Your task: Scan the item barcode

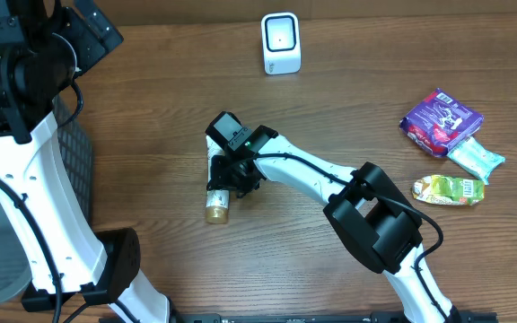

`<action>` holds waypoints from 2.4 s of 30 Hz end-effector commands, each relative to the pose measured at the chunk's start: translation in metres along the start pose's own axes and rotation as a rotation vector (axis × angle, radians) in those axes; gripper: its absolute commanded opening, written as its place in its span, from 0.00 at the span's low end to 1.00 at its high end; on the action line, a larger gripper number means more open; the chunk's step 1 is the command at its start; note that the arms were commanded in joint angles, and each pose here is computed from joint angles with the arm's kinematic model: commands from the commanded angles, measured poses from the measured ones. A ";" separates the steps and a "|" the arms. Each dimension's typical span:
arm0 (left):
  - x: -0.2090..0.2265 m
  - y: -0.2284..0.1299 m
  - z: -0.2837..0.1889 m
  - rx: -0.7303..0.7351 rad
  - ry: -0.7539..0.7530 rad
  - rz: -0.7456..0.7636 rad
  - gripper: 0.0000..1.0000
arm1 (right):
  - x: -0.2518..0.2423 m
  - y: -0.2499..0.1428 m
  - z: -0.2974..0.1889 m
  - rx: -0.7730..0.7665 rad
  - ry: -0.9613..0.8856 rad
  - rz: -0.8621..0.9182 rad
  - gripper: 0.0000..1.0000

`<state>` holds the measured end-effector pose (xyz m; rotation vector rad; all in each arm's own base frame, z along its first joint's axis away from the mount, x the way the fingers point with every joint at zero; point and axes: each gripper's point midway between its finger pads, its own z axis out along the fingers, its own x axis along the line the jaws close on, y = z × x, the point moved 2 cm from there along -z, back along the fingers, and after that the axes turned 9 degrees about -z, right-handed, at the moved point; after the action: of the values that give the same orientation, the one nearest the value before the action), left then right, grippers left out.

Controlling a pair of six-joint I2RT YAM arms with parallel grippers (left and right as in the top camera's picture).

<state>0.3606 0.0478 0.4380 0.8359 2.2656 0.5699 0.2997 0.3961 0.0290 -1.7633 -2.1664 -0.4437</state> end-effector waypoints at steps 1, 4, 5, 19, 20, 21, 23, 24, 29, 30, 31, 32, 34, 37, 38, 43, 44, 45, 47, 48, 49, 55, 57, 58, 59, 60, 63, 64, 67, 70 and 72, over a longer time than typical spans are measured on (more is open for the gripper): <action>-0.001 0.000 -0.002 -0.001 -0.005 -0.007 1.00 | -0.027 -0.017 0.016 0.089 -0.081 0.050 0.34; -0.001 -0.001 -0.001 0.000 -0.005 -0.007 1.00 | -0.045 -0.022 0.006 0.150 -0.117 0.095 0.34; -0.001 -0.001 -0.001 0.000 -0.005 -0.007 1.00 | -0.050 -0.022 0.000 0.167 -0.127 0.095 0.29; -0.001 -0.001 -0.001 0.000 -0.005 -0.007 0.99 | -0.166 -0.009 -0.103 0.152 -0.683 0.041 0.08; -0.001 -0.001 -0.001 0.000 -0.005 -0.007 1.00 | -0.174 -0.011 -0.112 0.139 -0.770 0.060 0.08; -0.001 0.000 -0.002 -0.001 -0.005 -0.007 0.99 | -0.181 -0.013 -0.120 0.124 -0.845 0.075 0.08; -0.001 0.000 -0.001 -0.001 -0.005 -0.007 0.99 | -0.193 -0.019 -0.141 0.092 -1.010 0.109 0.08; -0.001 0.000 -0.002 -0.001 -0.005 -0.007 0.99 | -0.197 -0.022 -0.152 0.070 -1.091 0.129 0.08; -0.001 -0.001 -0.001 0.000 -0.005 -0.007 1.00 | -0.193 -0.027 -0.173 -0.023 -1.264 0.130 0.07; -0.001 -0.001 -0.001 0.000 -0.005 -0.007 1.00 | -0.190 -0.026 -0.170 -0.045 -1.259 0.126 0.07; -0.001 -0.001 -0.001 0.000 -0.005 -0.007 0.99 | -0.186 -0.024 -0.166 -0.061 -1.246 0.120 0.07; -0.001 -0.001 -0.001 0.000 -0.005 -0.007 1.00 | -0.182 -0.023 -0.162 -0.078 -1.233 0.114 0.06; -0.001 0.000 -0.001 -0.001 -0.005 -0.007 1.00 | -0.173 -0.019 -0.154 -0.106 -1.210 0.084 0.06; -0.001 -0.001 -0.001 0.000 -0.005 -0.007 1.00 | -0.159 -0.012 -0.139 -0.115 -1.156 -0.008 0.06; -0.001 -0.001 -0.001 0.000 -0.005 -0.007 1.00 | -0.153 -0.011 -0.133 -0.112 -1.130 -0.040 0.06; -0.001 0.000 -0.002 -0.001 -0.005 -0.007 1.00 | -0.132 -0.009 -0.112 -0.102 -1.035 -0.134 0.05; -0.001 0.000 -0.002 -0.001 -0.005 -0.007 0.99 | -0.129 -0.009 -0.110 -0.107 -1.031 -0.139 0.05; -0.001 0.000 -0.002 -0.001 -0.005 -0.007 1.00 | -0.128 -0.009 -0.109 -0.110 -1.029 -0.143 0.05; -0.001 -0.001 -0.001 0.000 -0.005 -0.007 0.99 | -0.124 -0.010 -0.106 -0.102 -1.020 -0.173 0.05; -0.001 0.000 -0.001 -0.001 -0.005 -0.007 1.00 | -0.123 -0.010 -0.105 -0.102 -1.018 -0.179 0.05; -0.001 -0.001 -0.001 0.000 -0.005 -0.007 1.00 | -0.122 -0.011 -0.103 -0.103 -1.017 -0.182 0.05; -0.001 -0.001 -0.001 0.000 -0.005 -0.007 1.00 | -0.109 -0.017 -0.083 -0.035 -0.934 -0.269 0.25; -0.001 0.000 -0.001 -0.001 -0.005 -0.007 1.00 | -0.101 -0.021 -0.075 0.000 -0.884 -0.319 0.28; -0.001 0.000 -0.002 -0.001 -0.005 -0.007 1.00 | -0.095 -0.025 -0.071 0.024 -0.854 -0.357 0.29; -0.001 -0.001 -0.001 0.000 -0.005 -0.007 0.99 | -0.090 -0.029 -0.067 0.047 -0.832 -0.391 0.31; -0.001 -0.001 -0.001 0.000 -0.005 -0.007 1.00 | -0.086 -0.032 -0.065 0.062 -0.817 -0.412 0.33; -0.001 -0.001 -0.001 0.000 -0.005 -0.007 0.99 | -0.079 -0.041 -0.061 0.088 -0.812 -0.455 0.38; -0.001 -0.001 -0.001 0.000 -0.005 -0.007 0.99 | -0.076 -0.044 -0.060 0.089 -0.811 -0.464 0.45; -0.001 -0.001 -0.001 0.000 -0.005 -0.007 1.00 | -0.070 -0.048 -0.057 0.093 -0.795 -0.476 0.60; -0.001 -0.001 -0.001 0.000 -0.005 -0.007 1.00 | -0.065 -0.051 -0.053 0.091 -0.784 -0.495 0.69; -0.001 -0.001 -0.001 0.000 -0.005 -0.007 1.00 | -0.061 -0.052 -0.051 0.102 -0.775 -0.538 0.70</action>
<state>0.3605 0.0478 0.4379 0.8360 2.2660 0.5698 0.2685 0.3037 0.0490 -1.5115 -3.1185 0.3222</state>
